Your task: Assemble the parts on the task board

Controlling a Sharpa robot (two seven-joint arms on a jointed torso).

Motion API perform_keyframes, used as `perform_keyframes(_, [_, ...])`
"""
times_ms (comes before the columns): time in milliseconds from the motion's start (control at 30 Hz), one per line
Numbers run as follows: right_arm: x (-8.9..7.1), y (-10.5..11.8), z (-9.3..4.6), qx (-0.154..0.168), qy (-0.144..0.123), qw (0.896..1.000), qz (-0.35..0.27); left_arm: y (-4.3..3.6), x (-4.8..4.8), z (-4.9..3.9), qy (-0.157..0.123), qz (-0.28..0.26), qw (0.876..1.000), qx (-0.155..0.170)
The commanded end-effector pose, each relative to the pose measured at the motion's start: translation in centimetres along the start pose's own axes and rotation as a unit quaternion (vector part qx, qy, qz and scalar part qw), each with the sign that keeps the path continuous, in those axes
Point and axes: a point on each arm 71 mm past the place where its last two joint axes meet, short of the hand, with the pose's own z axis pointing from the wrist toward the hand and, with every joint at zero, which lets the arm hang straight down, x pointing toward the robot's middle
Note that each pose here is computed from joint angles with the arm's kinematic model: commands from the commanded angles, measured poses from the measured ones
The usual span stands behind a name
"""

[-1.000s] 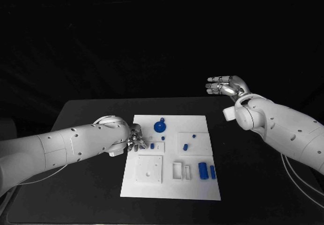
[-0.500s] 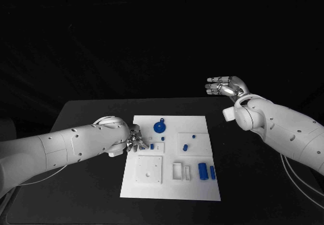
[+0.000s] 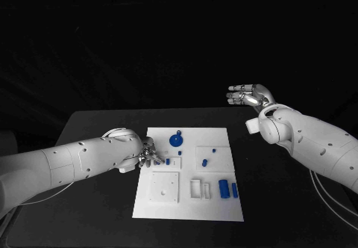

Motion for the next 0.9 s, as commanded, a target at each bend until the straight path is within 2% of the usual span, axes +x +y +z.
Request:
perform_keyframes(33, [0.1,0.0,0.0,-0.003,0.006,1.0,0.001,0.29,0.23,0.09,0.002,0.003,1.0,-0.009])
perform_keyframes(533, [0.0,-0.2,-0.1,-0.001,0.005,1.0,0.001,1.02,-0.24,0.02,-0.025,-0.01,0.999,-0.031])
perform_keyframes(900, [0.1,-0.3,-0.2,0.0,0.005,1.0,0.001,1.46,-0.45,-0.12,-0.031,-0.023,0.999,-0.033])
